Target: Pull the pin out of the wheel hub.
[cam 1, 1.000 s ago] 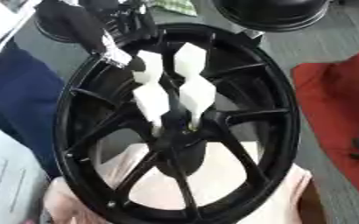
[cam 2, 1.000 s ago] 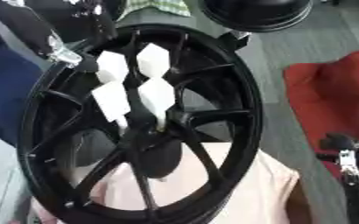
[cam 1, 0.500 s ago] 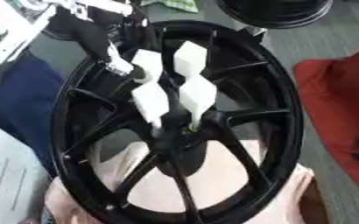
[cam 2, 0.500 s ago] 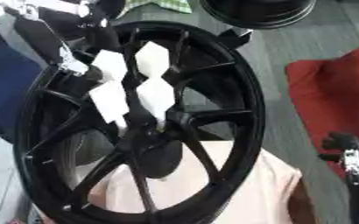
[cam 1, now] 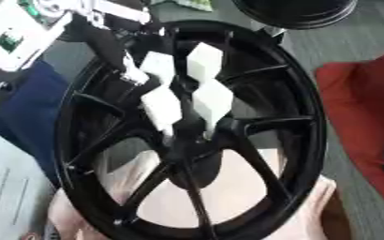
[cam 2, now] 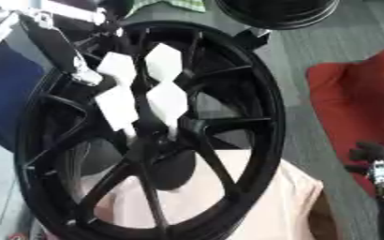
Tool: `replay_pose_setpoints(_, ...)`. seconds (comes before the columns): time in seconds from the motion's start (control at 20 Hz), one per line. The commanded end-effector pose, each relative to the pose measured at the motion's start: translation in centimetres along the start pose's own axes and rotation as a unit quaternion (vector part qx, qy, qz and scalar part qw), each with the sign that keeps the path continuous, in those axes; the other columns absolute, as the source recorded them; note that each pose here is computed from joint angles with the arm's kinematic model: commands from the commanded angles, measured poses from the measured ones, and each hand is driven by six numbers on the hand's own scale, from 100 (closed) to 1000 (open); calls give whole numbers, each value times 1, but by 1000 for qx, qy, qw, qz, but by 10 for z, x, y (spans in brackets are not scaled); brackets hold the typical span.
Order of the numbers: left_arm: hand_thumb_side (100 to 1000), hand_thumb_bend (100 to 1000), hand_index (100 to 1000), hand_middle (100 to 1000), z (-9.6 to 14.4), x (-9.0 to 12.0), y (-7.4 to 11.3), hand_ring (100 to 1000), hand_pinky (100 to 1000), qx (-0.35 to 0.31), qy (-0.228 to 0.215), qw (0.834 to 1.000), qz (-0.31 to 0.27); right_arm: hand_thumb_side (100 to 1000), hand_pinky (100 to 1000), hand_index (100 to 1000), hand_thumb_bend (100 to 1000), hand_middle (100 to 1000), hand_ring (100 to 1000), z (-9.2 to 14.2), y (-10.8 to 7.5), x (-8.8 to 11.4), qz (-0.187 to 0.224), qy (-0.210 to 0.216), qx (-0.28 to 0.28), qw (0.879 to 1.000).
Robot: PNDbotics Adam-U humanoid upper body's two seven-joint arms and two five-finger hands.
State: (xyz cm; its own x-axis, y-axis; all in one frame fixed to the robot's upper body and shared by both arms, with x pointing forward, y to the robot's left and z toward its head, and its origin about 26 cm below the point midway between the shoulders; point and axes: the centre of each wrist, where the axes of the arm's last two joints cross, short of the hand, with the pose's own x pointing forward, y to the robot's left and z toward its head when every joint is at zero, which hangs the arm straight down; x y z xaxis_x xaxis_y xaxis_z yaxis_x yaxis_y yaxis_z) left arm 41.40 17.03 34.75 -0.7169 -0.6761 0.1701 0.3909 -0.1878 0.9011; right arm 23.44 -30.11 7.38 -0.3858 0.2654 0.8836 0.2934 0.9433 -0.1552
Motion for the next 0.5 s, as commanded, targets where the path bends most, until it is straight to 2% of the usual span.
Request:
replay_pose_setpoints(0.05,255,301,719,554,4,3,6,646,726,6,1,1000,-10,818,621,713,100,532,751,-2,-2,5,-3,-10,-8,1000)
replay_pose_setpoints(0.35,193,184,602,448,8,4,8,577,689,13,4,1000,-15,818,621,711,100,532,752,-1,-4,5,-5,-7,-13,1000)
replay_pose_setpoints(0.5,198,157,544,393,17,7,16,544,671,33,6,999,-14,817,621,711,100,531,752,0,-4,4,-5,-5,-13,1000)
